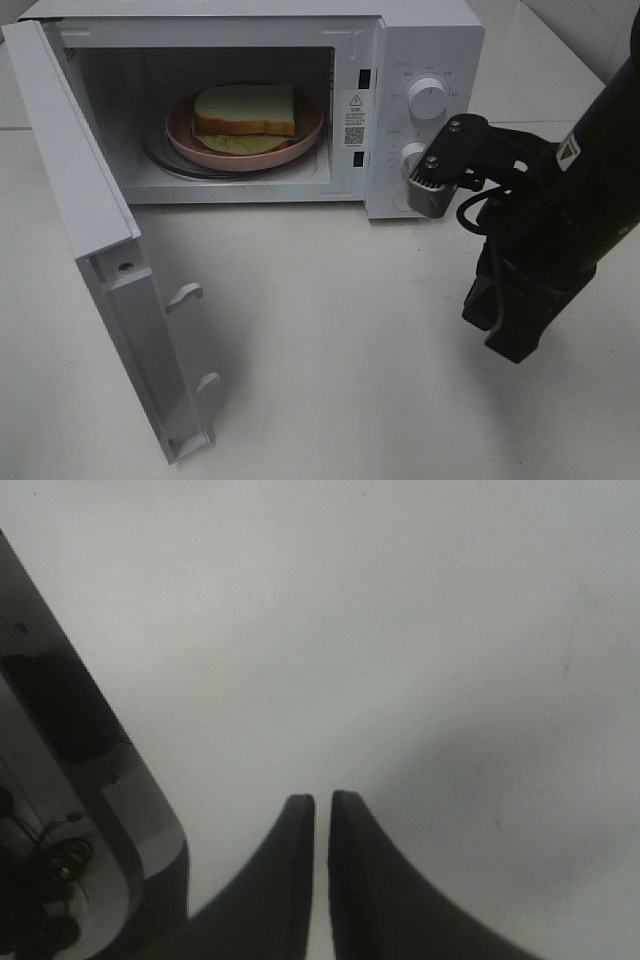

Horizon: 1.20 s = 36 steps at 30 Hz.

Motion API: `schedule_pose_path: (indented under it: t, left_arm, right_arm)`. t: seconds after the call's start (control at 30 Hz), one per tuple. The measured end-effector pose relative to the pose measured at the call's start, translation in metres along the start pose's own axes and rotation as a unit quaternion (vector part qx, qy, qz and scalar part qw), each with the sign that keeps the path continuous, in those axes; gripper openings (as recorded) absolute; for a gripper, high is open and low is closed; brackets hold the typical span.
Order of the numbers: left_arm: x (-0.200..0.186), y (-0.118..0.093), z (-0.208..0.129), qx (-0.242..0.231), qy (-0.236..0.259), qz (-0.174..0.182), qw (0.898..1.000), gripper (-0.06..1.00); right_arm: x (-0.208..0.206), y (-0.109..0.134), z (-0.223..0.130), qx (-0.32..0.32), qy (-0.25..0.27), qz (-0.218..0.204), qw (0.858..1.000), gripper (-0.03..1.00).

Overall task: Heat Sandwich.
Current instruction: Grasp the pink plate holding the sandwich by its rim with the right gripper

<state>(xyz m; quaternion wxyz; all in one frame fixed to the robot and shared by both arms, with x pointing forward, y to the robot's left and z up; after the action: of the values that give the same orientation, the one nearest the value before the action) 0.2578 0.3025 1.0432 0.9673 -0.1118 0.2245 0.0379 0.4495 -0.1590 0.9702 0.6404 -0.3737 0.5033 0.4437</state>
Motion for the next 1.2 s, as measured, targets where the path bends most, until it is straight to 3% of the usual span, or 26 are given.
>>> schedule_pose_path:
  t: [0.27,0.4,0.6,0.73,0.87,0.9,0.97,1.03,1.1,1.2]
  left_arm:
    - [0.0,0.0,0.0,0.0,0.0,0.0,1.0,0.97]
    - [0.0,0.0,0.0,0.0,0.0,0.0,1.0,0.97]
    - [0.0,0.0,0.0,0.0,0.0,0.0,1.0,0.97]
    - [0.0,0.0,0.0,0.0,0.0,0.0,1.0,0.97]
    - [0.0,0.0,0.0,0.0,0.0,0.0,1.0,0.97]
    - [0.0,0.0,0.0,0.0,0.0,0.0,1.0,0.97]
    - [0.0,0.0,0.0,0.0,0.0,0.0,1.0,0.97]
    - [0.0,0.0,0.0,0.0,0.0,0.0,1.0,0.97]
    - [0.0,0.0,0.0,0.0,0.0,0.0,1.0,0.97]
    - [0.0,0.0,0.0,0.0,0.0,0.0,1.0,0.97]
  right_arm:
    - [-0.013,-0.013,0.007,-0.129,0.006,-0.036,0.991,0.1]
    - [-0.019,-0.019,0.008,-0.228,0.018,-0.054,0.972,0.11]
    - [-0.021,-0.024,0.007,-0.302,0.036,-0.067,0.95,0.14]
    - [-0.022,-0.029,0.005,-0.322,0.05,-0.084,0.942,0.24]
    - [-0.023,-0.036,0.008,-0.31,0.048,-0.116,0.942,0.47]
    - [-0.023,-0.036,0.008,-0.31,0.048,-0.116,0.942,0.47]
    - [-0.024,-0.039,0.011,-0.294,0.038,-0.133,0.946,0.63]
    - [-0.024,-0.04,0.012,-0.289,0.035,-0.138,0.947,0.69]
    - [-0.025,-0.04,0.013,-0.283,0.032,-0.141,0.948,0.82]
    - [-0.024,-0.04,0.013,-0.283,0.032,-0.14,0.948,0.87]
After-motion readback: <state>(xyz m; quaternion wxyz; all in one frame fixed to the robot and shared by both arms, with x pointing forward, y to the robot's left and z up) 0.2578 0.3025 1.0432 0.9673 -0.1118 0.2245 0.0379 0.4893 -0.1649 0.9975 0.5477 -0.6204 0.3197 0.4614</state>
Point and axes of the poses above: a point on each arm's last joint axis where the gripper is mounted, x pointing out along that axis toward the gripper, y along the wrist's bending axis when the last joint is at zero, z = x × y, the point moved 3 cm from there along x, pointing out along that axis toward the gripper, and after that the axes turned 12 degrees about -x, right-handed, at the moved point
